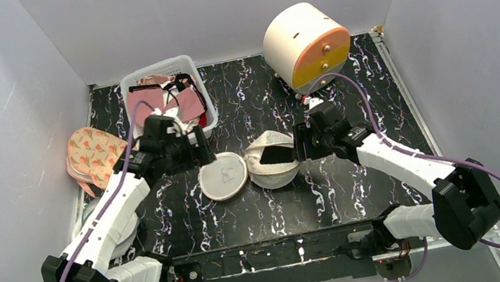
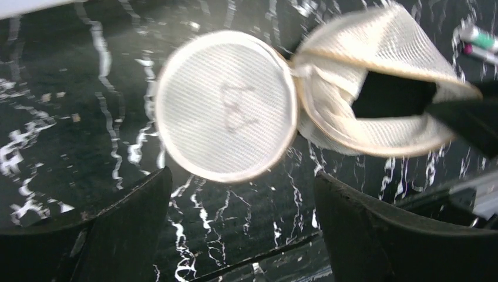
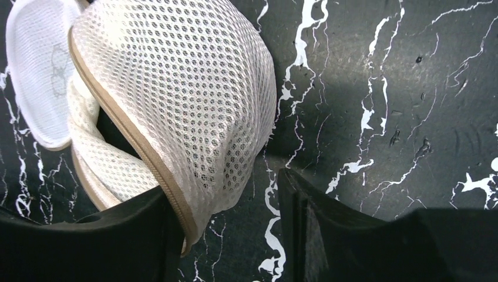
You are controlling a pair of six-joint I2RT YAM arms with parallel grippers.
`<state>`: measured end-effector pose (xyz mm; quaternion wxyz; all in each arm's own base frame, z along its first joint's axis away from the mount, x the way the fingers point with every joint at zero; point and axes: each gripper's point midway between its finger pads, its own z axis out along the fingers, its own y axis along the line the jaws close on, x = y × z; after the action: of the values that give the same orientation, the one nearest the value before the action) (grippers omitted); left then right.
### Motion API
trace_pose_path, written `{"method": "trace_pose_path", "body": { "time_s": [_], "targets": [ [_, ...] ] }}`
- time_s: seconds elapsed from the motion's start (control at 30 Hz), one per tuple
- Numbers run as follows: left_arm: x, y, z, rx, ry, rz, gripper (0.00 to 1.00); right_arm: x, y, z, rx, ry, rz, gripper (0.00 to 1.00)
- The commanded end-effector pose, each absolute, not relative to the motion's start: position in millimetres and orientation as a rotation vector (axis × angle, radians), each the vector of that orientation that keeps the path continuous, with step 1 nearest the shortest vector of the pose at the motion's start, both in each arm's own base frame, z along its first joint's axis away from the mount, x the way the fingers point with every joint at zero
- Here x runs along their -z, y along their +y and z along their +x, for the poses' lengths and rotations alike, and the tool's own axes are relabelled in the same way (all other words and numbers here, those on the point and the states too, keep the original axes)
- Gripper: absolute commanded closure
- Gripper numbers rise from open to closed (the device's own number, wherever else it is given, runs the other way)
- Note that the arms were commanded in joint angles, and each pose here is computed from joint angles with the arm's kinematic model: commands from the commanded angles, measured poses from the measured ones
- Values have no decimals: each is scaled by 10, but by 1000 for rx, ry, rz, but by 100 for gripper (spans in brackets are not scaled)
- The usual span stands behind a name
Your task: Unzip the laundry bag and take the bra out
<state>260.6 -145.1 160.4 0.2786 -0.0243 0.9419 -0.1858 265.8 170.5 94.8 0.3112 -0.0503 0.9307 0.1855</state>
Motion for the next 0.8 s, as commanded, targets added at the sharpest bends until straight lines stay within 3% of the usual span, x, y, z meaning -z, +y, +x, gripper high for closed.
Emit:
{"method": "trace_pose_path", "body": {
  "time_s": [0.0,0.17,0.27,0.53,0.77],
  "targets": [
    [-1794,-1843,2409,579,2465,187,10,-1316,1786,2845,-504,2353,-150,46],
    [-1817,-2610,2179,948,2398,387,10,-1334,1744,2826,-474,2362,-138,45],
    [-1763,-2917,2177,970,2393,424,16,-1380,1732,2785,-486,2352,-121,55],
    [-1485,-3638,2261,872,2418,544,44,-1273,1714,2623,-550,2335,-69,75],
    [-1248,-3795,2418,633,2375,568,55,-1145,1669,2576,-554,2322,-20,92]
  ]
}}
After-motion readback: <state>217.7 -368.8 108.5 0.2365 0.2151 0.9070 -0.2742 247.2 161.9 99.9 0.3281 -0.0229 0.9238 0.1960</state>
